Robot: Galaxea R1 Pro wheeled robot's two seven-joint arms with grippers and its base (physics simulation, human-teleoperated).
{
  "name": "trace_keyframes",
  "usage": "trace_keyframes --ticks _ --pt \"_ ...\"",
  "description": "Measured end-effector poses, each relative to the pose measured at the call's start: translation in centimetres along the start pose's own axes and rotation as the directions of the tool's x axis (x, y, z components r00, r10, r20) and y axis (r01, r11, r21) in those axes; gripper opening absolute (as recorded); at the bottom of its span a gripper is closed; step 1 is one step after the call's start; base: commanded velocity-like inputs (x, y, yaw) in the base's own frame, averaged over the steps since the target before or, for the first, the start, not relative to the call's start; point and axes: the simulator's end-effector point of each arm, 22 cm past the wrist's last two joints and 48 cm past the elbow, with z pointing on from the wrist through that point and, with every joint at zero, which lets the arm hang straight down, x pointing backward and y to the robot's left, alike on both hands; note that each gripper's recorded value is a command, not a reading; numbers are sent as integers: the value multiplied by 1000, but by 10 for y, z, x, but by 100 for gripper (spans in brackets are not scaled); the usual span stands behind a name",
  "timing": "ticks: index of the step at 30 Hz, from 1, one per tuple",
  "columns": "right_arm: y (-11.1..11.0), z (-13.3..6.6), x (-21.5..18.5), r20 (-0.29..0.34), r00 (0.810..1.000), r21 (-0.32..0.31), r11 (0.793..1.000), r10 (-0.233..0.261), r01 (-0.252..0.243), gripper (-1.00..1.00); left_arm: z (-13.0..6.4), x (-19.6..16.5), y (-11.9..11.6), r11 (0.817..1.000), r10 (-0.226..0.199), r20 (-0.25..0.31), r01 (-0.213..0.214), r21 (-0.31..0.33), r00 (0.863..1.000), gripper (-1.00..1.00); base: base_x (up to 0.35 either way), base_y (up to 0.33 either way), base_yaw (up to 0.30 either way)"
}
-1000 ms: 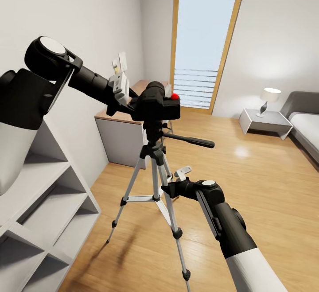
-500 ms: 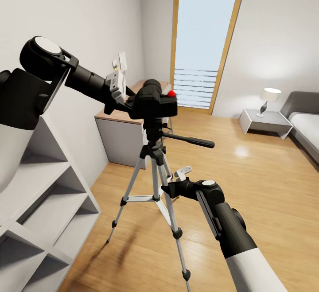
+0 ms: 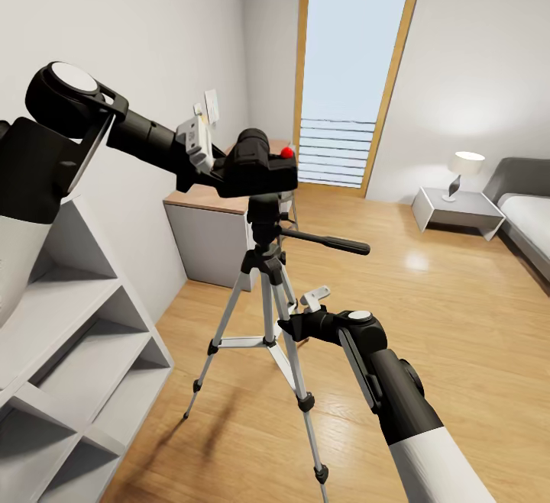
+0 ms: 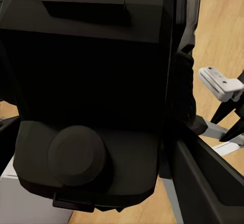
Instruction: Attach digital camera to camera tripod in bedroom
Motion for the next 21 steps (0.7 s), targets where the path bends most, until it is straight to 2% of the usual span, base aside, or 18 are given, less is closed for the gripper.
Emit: trace_keyframes --ticks 21 --pt "0 0 0 0 1000 0 1000 0 0 -100 2 -6 1 1000 9 12 -9 -7 1000 -100 0 0 0"
